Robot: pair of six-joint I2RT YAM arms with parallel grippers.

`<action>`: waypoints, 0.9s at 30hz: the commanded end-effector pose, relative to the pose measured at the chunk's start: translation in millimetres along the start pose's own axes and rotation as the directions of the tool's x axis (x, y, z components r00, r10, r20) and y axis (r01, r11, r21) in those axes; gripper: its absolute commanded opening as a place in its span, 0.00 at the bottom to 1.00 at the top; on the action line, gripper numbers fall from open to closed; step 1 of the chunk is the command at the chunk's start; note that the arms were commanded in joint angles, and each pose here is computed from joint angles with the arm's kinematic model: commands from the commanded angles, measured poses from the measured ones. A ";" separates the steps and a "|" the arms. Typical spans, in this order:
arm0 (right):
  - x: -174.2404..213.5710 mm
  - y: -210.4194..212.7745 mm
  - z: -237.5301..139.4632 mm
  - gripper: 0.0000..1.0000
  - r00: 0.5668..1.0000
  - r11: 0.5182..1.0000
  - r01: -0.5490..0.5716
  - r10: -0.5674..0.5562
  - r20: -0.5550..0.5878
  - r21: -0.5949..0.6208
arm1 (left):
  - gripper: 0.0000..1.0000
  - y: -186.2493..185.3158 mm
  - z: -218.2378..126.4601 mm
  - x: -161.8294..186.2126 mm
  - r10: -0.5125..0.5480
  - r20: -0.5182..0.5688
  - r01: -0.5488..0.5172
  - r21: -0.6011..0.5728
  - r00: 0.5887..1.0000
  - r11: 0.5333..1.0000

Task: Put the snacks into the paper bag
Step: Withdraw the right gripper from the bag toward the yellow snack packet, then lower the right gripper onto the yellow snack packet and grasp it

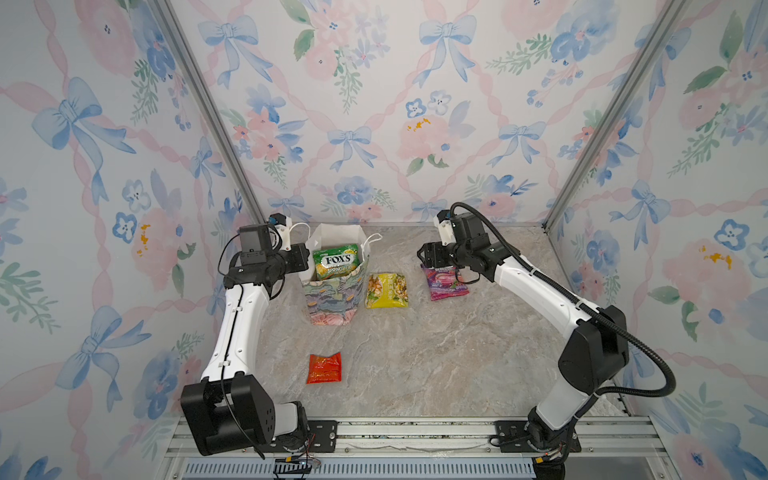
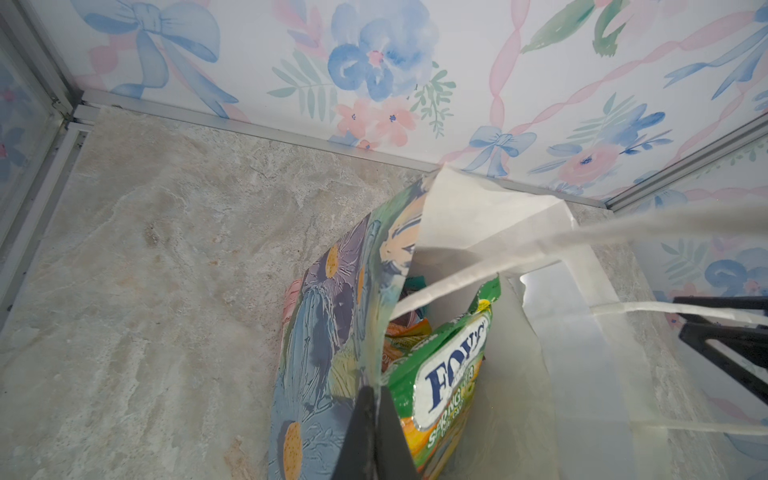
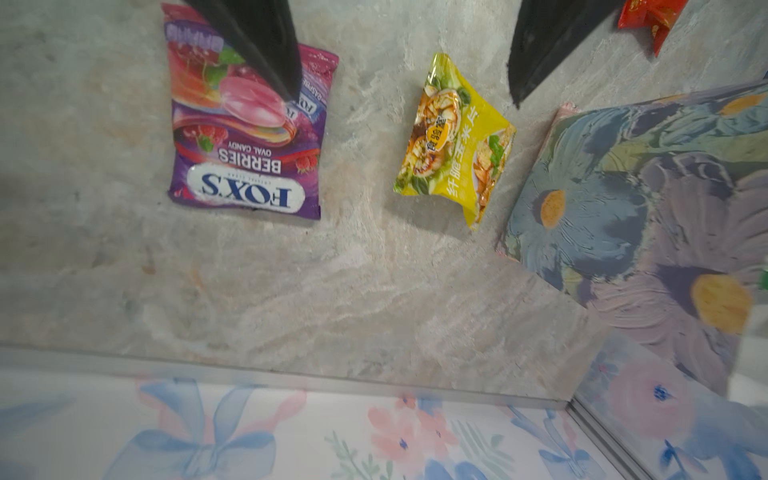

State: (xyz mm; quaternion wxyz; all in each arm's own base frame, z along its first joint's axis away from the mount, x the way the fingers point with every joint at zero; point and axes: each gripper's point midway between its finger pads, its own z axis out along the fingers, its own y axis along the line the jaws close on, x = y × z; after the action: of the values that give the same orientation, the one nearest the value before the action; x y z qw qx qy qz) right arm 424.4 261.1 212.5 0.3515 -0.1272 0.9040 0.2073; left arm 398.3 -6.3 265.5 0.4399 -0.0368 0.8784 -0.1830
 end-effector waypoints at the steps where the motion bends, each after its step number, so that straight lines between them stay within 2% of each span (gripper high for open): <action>1: 18.3 -1.0 22.4 0.76 0.995 0.996 -0.078 0.075 -0.061 -0.050 | 0.00 3.6 -2.2 -2.0 -0.014 0.017 0.014 -0.012 1.000 1.000; 14: 61.2 9.4 93.0 0.74 0.966 0.984 -0.147 0.122 -0.226 -0.099 | 0.00 4.8 -0.8 -1.1 -0.020 0.014 0.020 -0.009 1.000 1.000; 27: 82.8 37.0 132.0 0.77 0.951 0.976 -0.169 0.126 -0.283 -0.136 | 0.00 4.6 -0.8 -1.2 -0.021 0.013 0.021 -0.003 1.000 1.000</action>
State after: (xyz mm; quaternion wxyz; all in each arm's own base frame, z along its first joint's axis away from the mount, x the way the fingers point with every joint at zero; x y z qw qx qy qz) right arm 423.5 334.0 76.2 0.1945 -0.1150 0.9358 0.2705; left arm 398.4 -4.9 265.6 0.4393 -0.0431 0.8780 -0.1850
